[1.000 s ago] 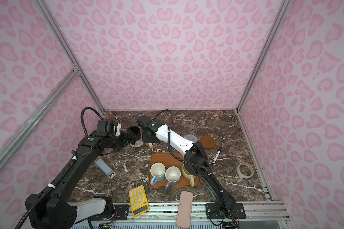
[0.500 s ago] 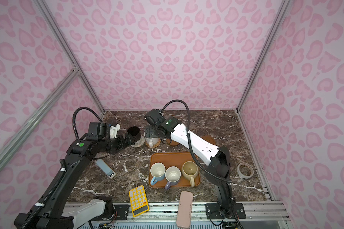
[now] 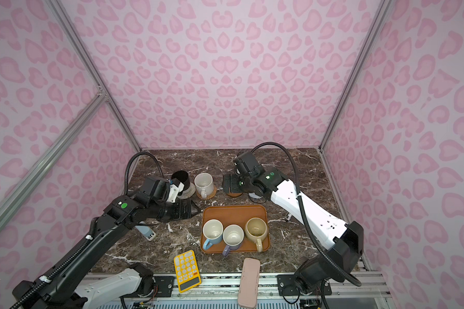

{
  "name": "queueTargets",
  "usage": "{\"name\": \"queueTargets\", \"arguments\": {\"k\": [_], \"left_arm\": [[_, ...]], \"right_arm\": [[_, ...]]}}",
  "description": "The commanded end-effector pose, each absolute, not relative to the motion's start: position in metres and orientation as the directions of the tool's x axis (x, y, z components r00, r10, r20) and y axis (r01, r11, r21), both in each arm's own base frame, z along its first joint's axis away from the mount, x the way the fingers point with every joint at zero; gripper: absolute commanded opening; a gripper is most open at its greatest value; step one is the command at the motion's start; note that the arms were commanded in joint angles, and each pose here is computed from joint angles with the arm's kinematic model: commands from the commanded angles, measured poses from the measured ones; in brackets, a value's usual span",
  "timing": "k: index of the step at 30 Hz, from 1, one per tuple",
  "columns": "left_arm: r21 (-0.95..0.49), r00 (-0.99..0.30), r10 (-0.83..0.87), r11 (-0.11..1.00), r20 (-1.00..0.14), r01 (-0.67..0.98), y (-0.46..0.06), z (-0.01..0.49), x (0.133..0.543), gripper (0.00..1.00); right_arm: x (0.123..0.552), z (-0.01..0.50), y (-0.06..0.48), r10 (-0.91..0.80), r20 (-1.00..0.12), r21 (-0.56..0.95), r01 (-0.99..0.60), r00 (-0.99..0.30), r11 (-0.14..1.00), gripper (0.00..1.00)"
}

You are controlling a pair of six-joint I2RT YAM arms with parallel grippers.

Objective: Place cups on coasters
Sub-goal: Pick up the cup from the tray.

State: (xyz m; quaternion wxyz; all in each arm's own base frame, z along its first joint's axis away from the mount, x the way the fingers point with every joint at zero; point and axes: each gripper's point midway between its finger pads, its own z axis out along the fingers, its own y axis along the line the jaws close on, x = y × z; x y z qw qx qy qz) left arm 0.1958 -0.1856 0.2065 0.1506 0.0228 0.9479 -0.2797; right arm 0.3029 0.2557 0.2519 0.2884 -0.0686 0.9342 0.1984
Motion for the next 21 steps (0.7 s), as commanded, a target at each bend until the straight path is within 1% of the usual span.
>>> {"name": "queueTargets", "arguments": {"k": [1, 5, 6, 8, 9, 11, 14, 18, 21], "left_arm": [[-0.501, -0.955, -0.054, 0.859, -0.292, 0.105, -0.19, 0.194, 0.187, 0.97], [-0.558, -0.948, -0.078, 0.822, -0.309, 0.114, -0.205, 0.186, 0.178, 0.97], [-0.542, -0.949, -0.066, 0.832, -0.309, 0.118, -0.206, 0.181, 0.175, 0.97], [-0.465, -0.95, -0.021, 0.875, -0.312, 0.133, -0.203, 0.17, 0.17, 0.97], [-0.425, -0.95, 0.003, 0.894, -0.311, 0.142, -0.201, 0.164, 0.167, 0.97], [-0.356, -0.95, 0.051, 0.92, -0.308, 0.164, -0.199, 0.154, 0.162, 0.98], [-0.323, -0.95, 0.083, 0.929, -0.299, 0.183, -0.203, 0.143, 0.156, 0.99], [-0.302, -0.955, 0.114, 0.932, -0.275, 0.198, -0.213, 0.126, 0.151, 0.96], [-0.253, -0.953, 0.148, 0.943, -0.266, 0.217, -0.218, 0.115, 0.148, 0.92]], "right_arm": [[0.288, 0.246, 0.233, -0.055, -0.578, 0.273, -0.256, -0.814, 0.927, 0.98], [0.274, 0.257, 0.22, 0.058, -0.635, 0.406, -0.269, -0.77, 0.873, 0.98], [0.271, 0.257, 0.213, 0.099, -0.628, 0.457, -0.263, -0.772, 0.85, 0.98], [0.268, 0.251, 0.195, 0.177, -0.569, 0.546, -0.208, -0.803, 0.811, 0.98], [0.266, 0.247, 0.187, 0.187, -0.55, 0.555, -0.189, -0.814, 0.81, 0.98], [0.259, 0.242, 0.175, 0.155, -0.548, 0.517, -0.187, -0.822, 0.835, 0.98], [0.25, 0.241, 0.169, 0.132, -0.549, 0.495, -0.194, -0.825, 0.847, 0.98], [0.239, 0.237, 0.171, 0.118, -0.528, 0.512, -0.204, -0.841, 0.835, 0.97], [0.233, 0.229, 0.175, 0.062, -0.54, 0.463, -0.235, -0.84, 0.855, 0.97]]}}
